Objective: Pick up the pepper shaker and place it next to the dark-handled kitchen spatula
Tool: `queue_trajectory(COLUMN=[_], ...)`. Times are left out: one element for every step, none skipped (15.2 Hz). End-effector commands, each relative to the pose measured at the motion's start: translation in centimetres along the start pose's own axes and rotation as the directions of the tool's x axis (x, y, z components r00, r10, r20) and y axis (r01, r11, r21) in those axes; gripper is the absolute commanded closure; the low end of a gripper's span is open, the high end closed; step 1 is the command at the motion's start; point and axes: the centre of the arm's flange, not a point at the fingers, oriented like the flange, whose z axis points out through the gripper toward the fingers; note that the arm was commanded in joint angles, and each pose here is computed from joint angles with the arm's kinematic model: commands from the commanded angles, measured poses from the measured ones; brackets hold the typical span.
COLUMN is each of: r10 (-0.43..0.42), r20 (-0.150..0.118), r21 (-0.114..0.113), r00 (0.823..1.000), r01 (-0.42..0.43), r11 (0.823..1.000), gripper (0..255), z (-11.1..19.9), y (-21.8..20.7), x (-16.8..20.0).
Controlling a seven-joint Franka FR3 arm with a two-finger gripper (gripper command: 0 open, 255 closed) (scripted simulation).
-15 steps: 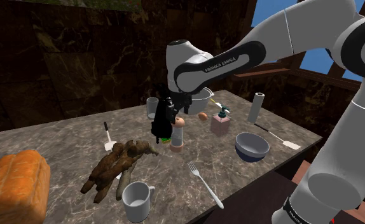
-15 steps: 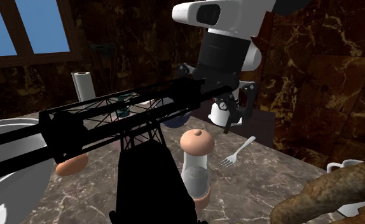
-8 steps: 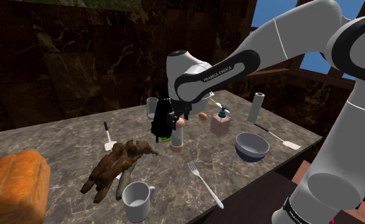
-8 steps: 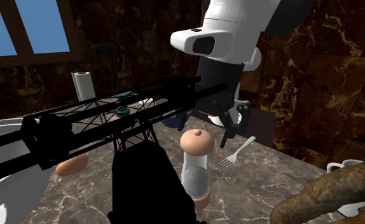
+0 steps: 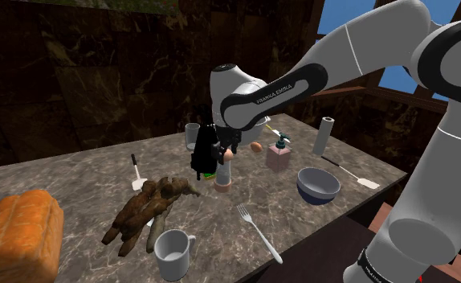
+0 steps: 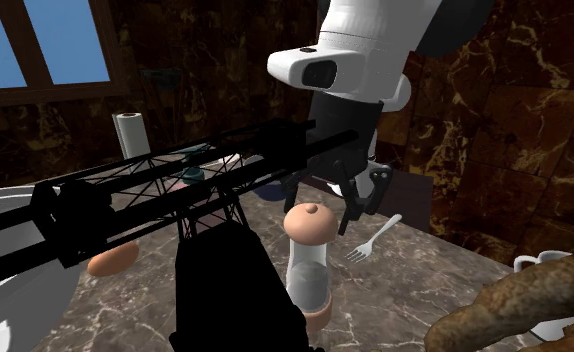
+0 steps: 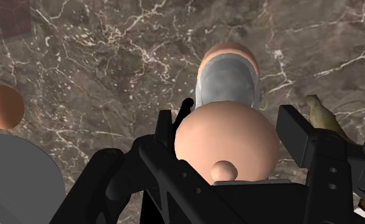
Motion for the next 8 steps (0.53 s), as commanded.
queue_trajectory(r10=[0.001, 0.001, 0.001, 0.001, 0.001, 0.001, 0.001, 0.001], r20=[0.002, 0.002, 0.002, 0.002, 0.002, 0.002, 0.002, 0.002], r21=[0.0, 0.0, 0.0, 0.0, 0.0, 0.0, 0.0, 0.0], r00=[1.0, 1.0, 1.0, 1.0, 1.0, 1.0, 1.0, 1.0], r01=[-0.001, -0.001, -0.001, -0.001, -0.001, -0.001, -0.001, -0.001], r11=[1.0, 1.0, 1.0, 1.0, 1.0, 1.0, 1.0, 1.0], gripper=[255, 255, 255, 255, 255, 255, 255, 255], z=[0.11, 0.11, 0.13, 0.11, 0.13, 0.12, 0.09, -0.43], y=[0.06, 0.05, 0.05, 0.04, 0.05, 0.05, 0.08, 0.17], x=[-0.01, -0.01, -0.01, -0.01, -0.01, 0.02, -0.01, 0.0])
